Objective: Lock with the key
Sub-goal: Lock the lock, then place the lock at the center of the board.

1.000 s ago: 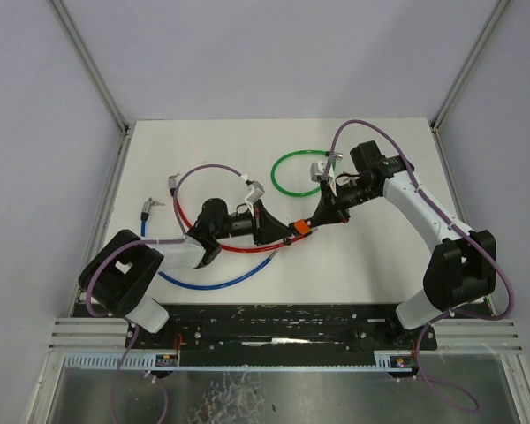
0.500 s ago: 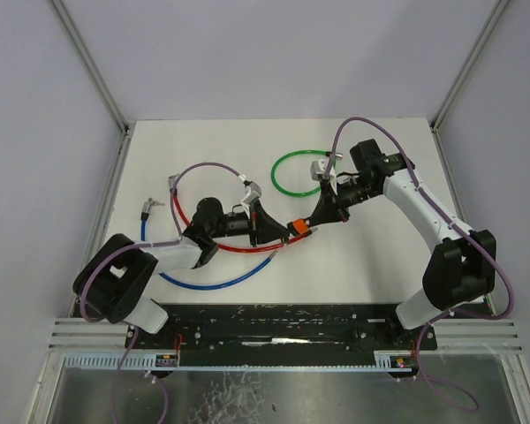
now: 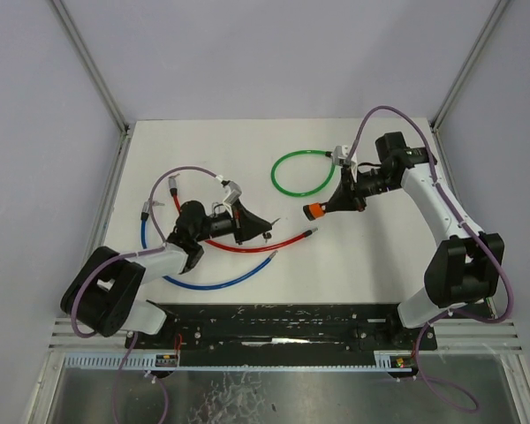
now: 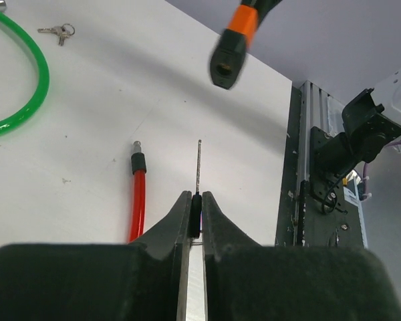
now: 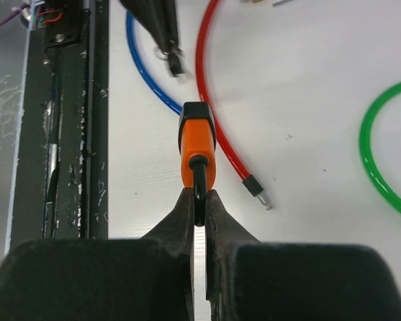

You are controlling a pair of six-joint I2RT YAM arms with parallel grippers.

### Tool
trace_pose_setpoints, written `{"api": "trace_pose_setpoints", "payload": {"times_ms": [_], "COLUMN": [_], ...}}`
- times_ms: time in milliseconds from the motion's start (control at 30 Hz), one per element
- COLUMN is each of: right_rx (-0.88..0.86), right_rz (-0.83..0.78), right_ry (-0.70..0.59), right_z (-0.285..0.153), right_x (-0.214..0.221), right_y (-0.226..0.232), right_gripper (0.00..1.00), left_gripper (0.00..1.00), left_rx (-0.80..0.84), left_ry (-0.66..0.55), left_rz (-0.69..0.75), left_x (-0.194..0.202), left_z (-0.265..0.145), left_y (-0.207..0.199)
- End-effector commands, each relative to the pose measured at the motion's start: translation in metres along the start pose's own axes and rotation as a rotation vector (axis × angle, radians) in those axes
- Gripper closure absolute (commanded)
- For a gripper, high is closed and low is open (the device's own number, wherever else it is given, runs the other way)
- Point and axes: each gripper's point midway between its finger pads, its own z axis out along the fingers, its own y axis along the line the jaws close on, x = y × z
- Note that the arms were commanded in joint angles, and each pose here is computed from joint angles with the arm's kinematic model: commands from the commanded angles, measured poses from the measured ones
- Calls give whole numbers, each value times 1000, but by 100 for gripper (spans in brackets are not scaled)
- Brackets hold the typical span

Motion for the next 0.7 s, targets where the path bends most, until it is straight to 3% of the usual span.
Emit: {"api": "trace_pose_setpoints", "payload": {"times_ms": [0, 200, 433, 667], "right_rx": [135, 387, 650, 900], "right_rz": [88, 291, 726, 1033], "right_ry": [-87, -212, -428, -416], "right_z": [-20, -63, -137, -173], "right_x": [-11, 10, 77, 144], "right_y": [-27, -84, -140, -176], "right_gripper": [100, 100, 100, 100], "left_gripper": [100, 100, 100, 100], "left_rx": [-21, -80, -107, -81], "left_ry": [-113, -151, -172, -166], "left_rz": [30, 13, 34, 44], "left_x": [-28, -37, -41, -42], "left_z": [-4, -9, -17, -20], "left_y": [-6, -4, -8, -16]}}
